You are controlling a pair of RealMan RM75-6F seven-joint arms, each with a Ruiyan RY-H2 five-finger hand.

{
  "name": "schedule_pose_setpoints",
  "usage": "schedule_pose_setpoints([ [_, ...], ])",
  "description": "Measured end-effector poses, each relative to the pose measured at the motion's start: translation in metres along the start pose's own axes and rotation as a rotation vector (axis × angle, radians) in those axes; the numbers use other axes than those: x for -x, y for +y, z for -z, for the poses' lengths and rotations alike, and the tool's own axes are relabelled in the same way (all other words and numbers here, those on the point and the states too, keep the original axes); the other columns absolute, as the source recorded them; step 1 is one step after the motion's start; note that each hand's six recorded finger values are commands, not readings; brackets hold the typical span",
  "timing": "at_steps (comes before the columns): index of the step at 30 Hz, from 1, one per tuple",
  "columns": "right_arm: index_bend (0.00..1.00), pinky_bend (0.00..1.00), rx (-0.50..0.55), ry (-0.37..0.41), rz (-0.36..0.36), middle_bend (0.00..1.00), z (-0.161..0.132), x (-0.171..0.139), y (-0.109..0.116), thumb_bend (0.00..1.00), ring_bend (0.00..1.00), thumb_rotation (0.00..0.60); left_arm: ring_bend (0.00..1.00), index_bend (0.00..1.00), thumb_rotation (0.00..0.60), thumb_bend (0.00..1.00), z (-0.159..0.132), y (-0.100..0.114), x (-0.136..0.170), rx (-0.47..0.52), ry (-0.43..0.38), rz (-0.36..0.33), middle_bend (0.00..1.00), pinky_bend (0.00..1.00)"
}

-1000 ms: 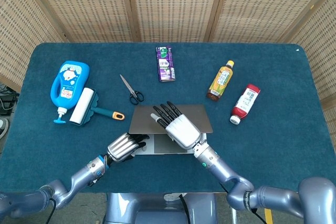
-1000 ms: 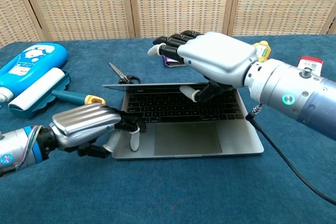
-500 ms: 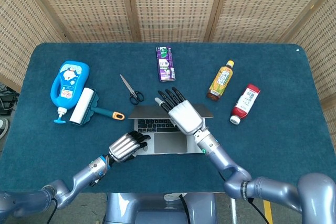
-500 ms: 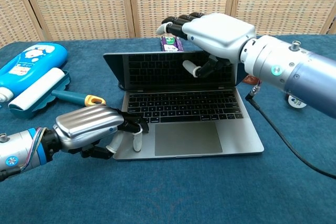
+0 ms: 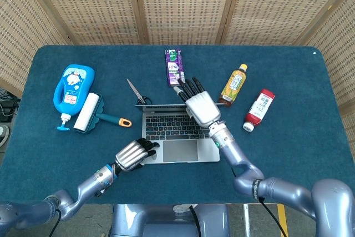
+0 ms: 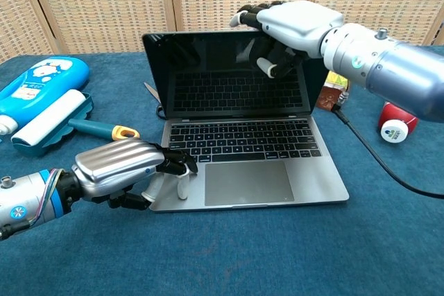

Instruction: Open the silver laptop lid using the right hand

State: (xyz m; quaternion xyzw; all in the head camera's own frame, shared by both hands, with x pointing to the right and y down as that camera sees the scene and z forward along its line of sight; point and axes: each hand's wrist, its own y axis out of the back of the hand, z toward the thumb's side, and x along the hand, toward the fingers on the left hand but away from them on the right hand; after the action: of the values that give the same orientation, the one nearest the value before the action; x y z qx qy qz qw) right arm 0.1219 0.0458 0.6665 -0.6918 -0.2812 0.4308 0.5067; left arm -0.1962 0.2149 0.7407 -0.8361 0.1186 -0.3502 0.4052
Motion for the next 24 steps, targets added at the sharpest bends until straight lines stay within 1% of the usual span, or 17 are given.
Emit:
schedule_pose_setpoints([
  [15, 0.12, 0.0, -0.026, -0.111, 0.024, 0.08, 0.032, 0.017, 0.023, 0.67, 0.0, 0.6, 0.29, 0.43, 0.6, 0.91, 0.001, 0.0, 0.001, -0.006, -0.001, -0.003, 0.23, 0.3],
  [24, 0.12, 0.0, -0.03, -0.186, 0.02, 0.08, 0.052, 0.021, 0.026, 0.67, 0.0, 0.6, 0.29, 0.43, 0.6, 0.91, 0.002, 0.001, 0.003, -0.009, 0.004, -0.004, 0.23, 0.3],
])
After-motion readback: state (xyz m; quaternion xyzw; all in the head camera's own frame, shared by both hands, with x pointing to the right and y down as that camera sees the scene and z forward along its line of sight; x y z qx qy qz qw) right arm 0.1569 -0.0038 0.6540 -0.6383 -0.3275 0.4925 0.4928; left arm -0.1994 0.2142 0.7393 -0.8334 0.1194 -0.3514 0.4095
